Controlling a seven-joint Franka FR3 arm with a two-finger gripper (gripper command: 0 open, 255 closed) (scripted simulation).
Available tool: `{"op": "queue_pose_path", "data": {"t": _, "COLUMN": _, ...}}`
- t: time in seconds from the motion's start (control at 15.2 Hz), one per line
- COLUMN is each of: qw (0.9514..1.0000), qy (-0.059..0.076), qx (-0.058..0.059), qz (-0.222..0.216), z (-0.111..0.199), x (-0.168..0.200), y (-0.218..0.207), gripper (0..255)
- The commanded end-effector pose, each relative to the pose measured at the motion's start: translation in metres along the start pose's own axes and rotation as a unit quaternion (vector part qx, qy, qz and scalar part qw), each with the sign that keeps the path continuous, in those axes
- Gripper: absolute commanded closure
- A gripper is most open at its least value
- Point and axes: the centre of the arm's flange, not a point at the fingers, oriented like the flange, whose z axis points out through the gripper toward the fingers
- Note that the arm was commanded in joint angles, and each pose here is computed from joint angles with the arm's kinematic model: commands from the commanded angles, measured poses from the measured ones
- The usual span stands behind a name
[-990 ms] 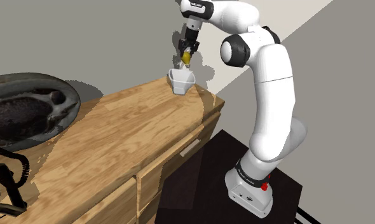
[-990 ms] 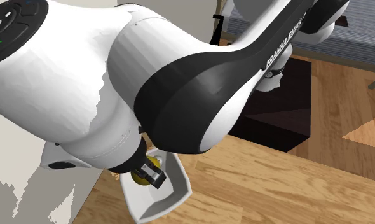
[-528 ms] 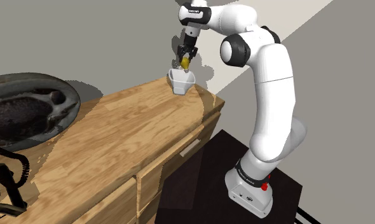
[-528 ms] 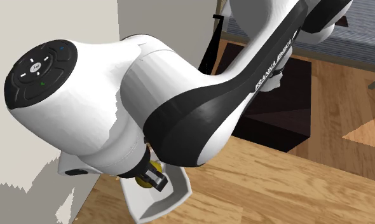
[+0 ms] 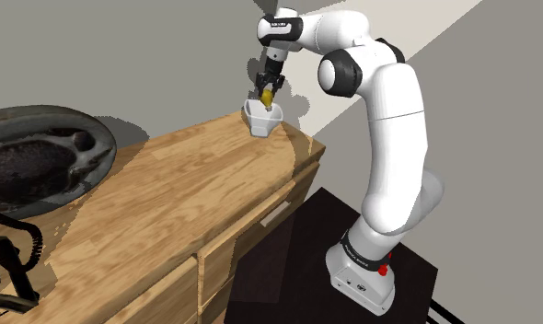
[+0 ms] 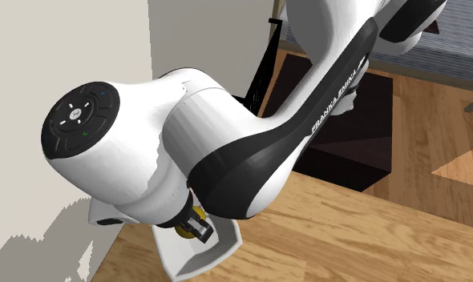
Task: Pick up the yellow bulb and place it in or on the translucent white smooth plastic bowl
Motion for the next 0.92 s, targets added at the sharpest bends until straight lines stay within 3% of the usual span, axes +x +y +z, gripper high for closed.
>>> {"op": "queue_pose_path", "data": {"t": 0.0, "qw": 1.0, "qy": 0.0, "qx": 0.0, "qz": 0.0, "z": 0.0, "x": 0.0, "y": 0.0, "gripper": 255}}
{"op": "queue_pose_path", "data": {"t": 0.2, "qw": 1.0, "qy": 0.0, "qx": 0.0, "qz": 0.0, "z": 0.0, "x": 0.0, "y": 0.0, "gripper": 255}}
{"op": "queue_pose_path", "data": {"t": 0.26, "qw": 1.0, "qy": 0.0, "qx": 0.0, "qz": 0.0, "z": 0.0, "x": 0.0, "y": 0.0, "gripper": 0}}
{"op": "queue_pose_path", "data": {"t": 0.59, "qw": 1.0, "qy": 0.0, "qx": 0.0, "qz": 0.0, "z": 0.0, "x": 0.0, "y": 0.0, "gripper": 0}}
{"op": "queue_pose_path", "data": {"t": 0.86, "qw": 1.0, "qy": 0.0, "qx": 0.0, "qz": 0.0, "z": -0.05, "x": 0.0, "y": 0.0, "gripper": 0}}
